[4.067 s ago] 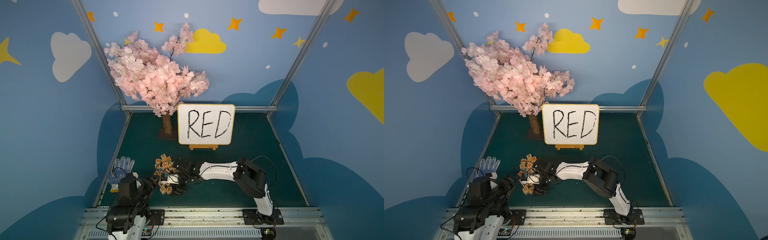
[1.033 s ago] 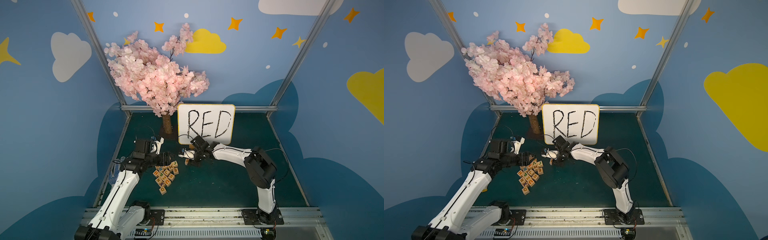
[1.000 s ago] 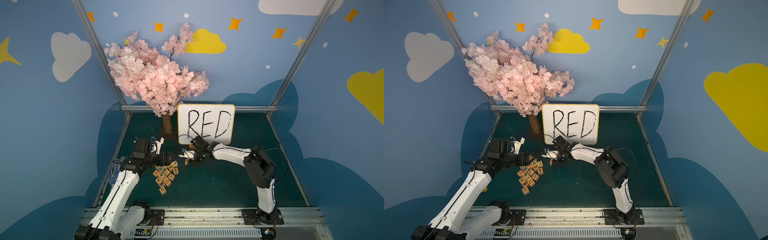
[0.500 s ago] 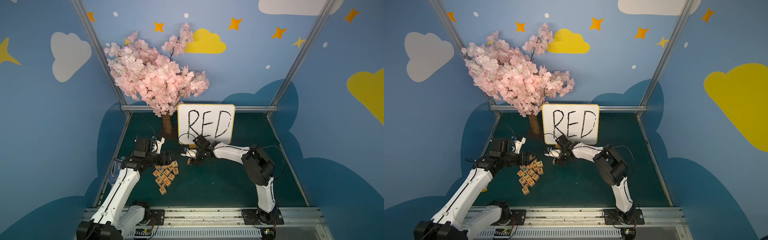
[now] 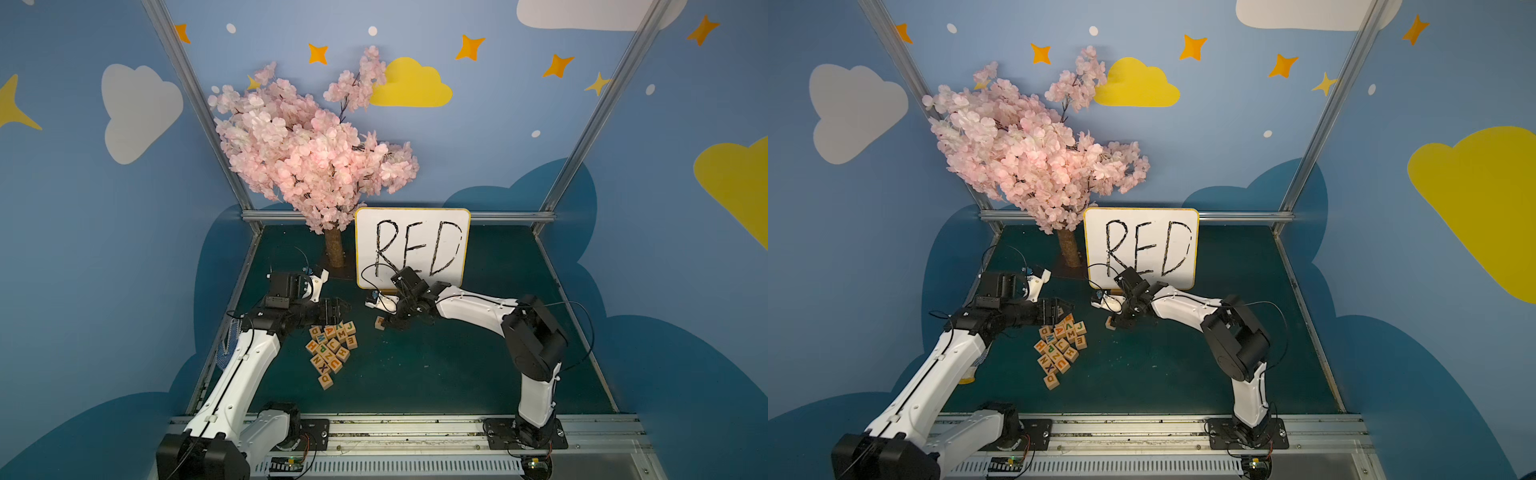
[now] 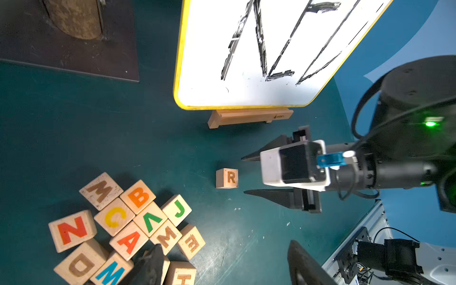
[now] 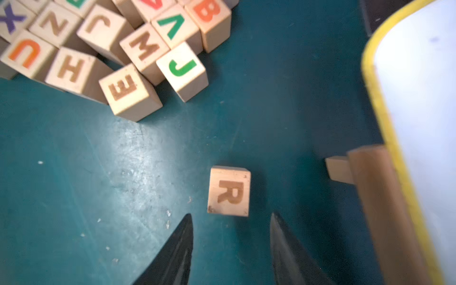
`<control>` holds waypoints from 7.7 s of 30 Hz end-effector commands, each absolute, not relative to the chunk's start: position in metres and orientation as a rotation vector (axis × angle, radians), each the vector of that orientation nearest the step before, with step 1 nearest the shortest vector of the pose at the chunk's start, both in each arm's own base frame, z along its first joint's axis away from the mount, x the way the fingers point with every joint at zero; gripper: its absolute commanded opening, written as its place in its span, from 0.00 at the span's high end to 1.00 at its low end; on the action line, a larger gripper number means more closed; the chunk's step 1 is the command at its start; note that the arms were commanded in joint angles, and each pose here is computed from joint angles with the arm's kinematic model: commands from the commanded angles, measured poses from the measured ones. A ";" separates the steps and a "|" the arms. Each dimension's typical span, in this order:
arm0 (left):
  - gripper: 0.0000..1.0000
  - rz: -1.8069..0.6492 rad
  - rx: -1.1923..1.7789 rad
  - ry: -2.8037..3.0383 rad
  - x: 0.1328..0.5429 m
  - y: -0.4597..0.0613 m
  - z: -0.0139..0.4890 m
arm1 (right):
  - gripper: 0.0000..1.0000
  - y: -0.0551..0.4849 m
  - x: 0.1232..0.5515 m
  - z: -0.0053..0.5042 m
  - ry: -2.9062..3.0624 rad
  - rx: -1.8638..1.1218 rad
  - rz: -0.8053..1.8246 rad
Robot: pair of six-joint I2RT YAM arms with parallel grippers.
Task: Assemble the uppercase word "red" with letter blocks
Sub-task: Place the letter block at the center of the board, then adjust the letter block at the center of the board, then pick up the letter block from the center of the board.
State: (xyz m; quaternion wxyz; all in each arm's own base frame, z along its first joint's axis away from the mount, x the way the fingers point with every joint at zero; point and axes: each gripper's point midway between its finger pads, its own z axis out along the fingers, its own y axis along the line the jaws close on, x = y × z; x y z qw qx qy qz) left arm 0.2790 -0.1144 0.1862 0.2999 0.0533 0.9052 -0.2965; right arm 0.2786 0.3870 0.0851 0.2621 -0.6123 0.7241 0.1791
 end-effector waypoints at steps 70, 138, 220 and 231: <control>0.22 -0.828 0.144 2.280 0.282 -0.110 0.211 | 0.59 0.406 0.280 0.042 2.990 0.017 0.240; 0.21 -0.700 -0.003 2.257 0.292 -0.073 0.216 | 0.47 0.409 0.294 0.118 2.801 -0.631 0.328; 0.24 -0.746 -0.170 2.136 0.298 -0.041 0.232 | 0.53 0.484 0.214 0.031 2.962 -1.037 0.398; 0.24 -0.751 -0.164 2.138 0.299 -0.042 0.232 | 0.66 0.479 0.216 0.028 2.979 -1.017 0.358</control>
